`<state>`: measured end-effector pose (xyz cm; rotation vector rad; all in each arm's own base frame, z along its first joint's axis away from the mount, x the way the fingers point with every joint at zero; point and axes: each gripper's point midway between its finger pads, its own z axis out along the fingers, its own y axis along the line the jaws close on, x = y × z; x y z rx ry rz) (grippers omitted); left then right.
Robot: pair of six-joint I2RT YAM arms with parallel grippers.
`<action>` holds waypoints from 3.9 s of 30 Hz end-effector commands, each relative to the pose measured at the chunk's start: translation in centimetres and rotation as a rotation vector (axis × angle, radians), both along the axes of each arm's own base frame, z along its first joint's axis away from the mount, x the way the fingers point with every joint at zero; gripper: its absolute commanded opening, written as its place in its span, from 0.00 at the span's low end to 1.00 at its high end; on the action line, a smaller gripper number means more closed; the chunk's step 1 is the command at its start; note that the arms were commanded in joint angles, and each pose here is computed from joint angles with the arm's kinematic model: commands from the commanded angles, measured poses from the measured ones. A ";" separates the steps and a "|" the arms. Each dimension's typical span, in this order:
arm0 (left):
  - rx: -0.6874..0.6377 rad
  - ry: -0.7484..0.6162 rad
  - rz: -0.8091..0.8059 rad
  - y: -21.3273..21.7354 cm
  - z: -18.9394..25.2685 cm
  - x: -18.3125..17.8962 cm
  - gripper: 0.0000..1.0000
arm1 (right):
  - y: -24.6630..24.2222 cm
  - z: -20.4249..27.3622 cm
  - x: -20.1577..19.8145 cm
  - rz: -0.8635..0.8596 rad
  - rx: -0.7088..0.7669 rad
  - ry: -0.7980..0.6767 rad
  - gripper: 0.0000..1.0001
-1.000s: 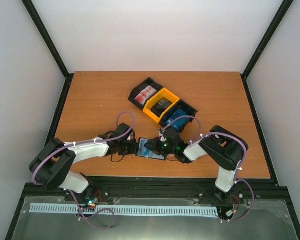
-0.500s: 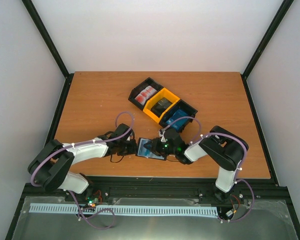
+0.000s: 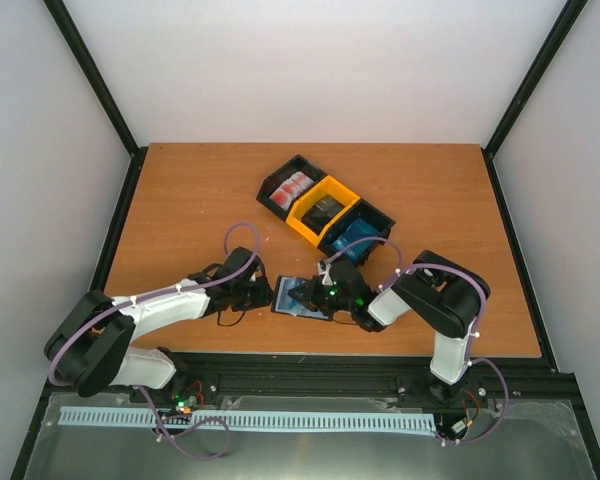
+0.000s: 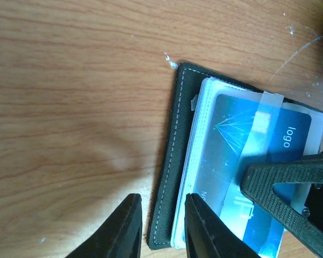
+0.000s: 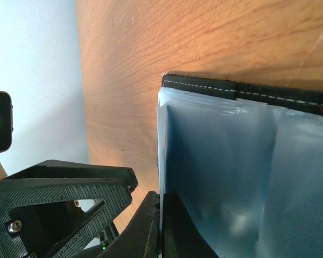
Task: Put the credit cards into the card holder
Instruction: Insert the credit card into the card holder.
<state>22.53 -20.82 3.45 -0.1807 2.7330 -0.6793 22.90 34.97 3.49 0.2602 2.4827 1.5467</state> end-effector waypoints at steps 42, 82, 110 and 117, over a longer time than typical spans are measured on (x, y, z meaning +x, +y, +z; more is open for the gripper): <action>-0.368 0.055 -0.079 -4.0 1.9 -0.3 0.36 | 0.0 1.5 -0.6 -0.005 0.148 -0.046 0.10; -0.434 0.142 -0.140 -4.1 1.0 -1.7 0.01 | 0.1 1.4 -1.3 0.043 0.092 -0.018 0.31; -0.379 0.088 -0.151 -3.0 0.9 -1.2 0.01 | -3.8 3.8 0.4 -0.073 -0.147 -0.165 0.58; -0.347 0.070 -0.219 -3.4 1.2 -0.7 0.12 | -5.3 5.0 0.7 -0.116 -0.195 -0.223 0.58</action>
